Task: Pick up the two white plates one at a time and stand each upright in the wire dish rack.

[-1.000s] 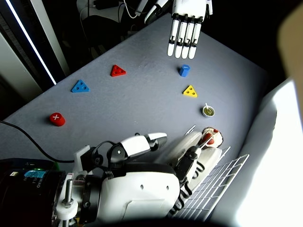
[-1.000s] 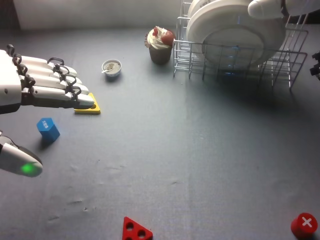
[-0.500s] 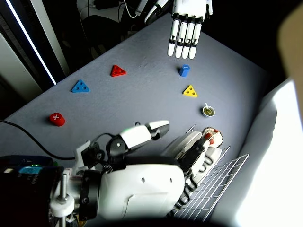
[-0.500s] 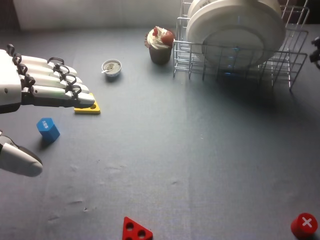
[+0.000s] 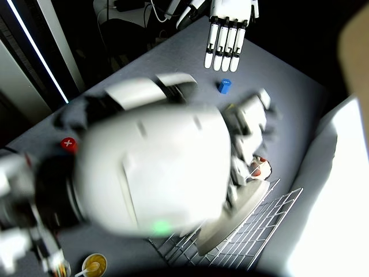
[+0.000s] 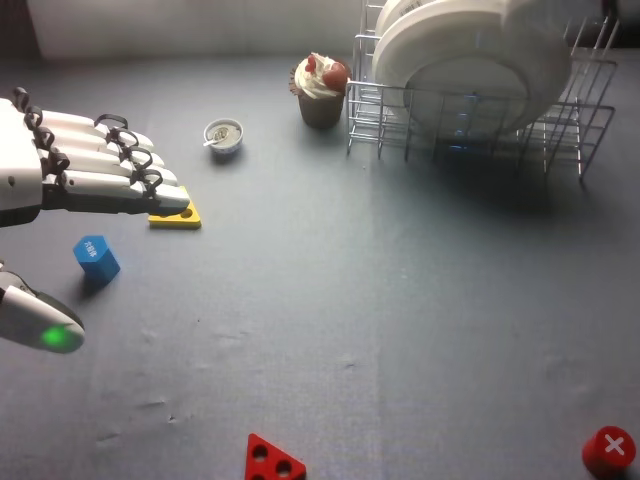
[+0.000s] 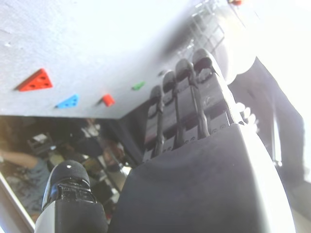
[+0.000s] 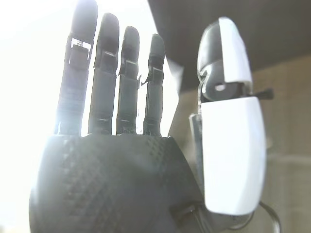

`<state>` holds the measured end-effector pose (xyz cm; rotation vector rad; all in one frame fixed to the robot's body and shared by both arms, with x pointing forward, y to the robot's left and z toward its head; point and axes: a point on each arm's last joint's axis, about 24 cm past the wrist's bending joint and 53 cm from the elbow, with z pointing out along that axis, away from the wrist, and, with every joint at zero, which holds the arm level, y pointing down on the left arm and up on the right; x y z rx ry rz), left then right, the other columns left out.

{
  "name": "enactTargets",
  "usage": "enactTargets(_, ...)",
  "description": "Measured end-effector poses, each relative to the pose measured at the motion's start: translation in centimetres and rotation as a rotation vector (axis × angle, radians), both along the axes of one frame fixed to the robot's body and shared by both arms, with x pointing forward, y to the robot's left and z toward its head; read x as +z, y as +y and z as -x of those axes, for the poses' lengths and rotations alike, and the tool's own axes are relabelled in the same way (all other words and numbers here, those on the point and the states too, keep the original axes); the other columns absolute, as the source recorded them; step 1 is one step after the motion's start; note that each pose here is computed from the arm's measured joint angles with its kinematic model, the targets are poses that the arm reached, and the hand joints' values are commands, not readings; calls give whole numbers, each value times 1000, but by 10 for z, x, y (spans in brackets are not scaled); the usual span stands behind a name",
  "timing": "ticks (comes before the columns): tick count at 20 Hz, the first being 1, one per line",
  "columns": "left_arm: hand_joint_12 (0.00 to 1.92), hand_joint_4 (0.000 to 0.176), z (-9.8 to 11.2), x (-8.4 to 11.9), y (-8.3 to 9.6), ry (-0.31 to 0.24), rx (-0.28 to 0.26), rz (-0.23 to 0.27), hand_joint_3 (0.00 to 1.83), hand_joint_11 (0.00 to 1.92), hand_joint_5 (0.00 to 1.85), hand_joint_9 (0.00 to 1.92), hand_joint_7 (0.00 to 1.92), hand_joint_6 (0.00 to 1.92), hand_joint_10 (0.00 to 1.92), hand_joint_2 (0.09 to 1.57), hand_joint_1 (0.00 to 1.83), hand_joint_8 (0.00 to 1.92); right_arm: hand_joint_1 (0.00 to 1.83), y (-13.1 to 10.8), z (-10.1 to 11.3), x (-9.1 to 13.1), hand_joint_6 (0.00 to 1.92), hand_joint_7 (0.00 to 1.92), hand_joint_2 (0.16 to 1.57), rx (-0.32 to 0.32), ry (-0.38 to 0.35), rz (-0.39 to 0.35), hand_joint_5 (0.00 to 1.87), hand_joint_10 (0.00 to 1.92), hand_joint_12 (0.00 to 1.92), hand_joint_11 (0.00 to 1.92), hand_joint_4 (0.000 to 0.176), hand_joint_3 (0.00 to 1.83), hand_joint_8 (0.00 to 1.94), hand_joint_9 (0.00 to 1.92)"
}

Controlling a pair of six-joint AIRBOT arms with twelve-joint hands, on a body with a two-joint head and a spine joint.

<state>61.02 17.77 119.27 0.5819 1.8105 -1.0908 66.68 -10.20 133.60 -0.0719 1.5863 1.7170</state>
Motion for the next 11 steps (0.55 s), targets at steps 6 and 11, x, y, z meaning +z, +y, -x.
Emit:
enactTargets(6, 6, 0, 0, 1, -1, 0, 0, 3, 2, 193, 139, 204, 206, 1, 6, 993, 0, 4, 539, -3, 60, -11, 0, 284, 1047, -107, -387, 247, 222, 0, 399, 190, 65, 17, 0, 283)
enactTargets(11, 8, 0, 1, 2, 0, 0, 0, 7, 0, 197, 153, 206, 212, 5, 4, 989, 1, 3, 493, -34, 84, -23, 10, 241, 1071, -251, -459, 380, 239, 5, 369, 126, 0, 14, 8, 245)
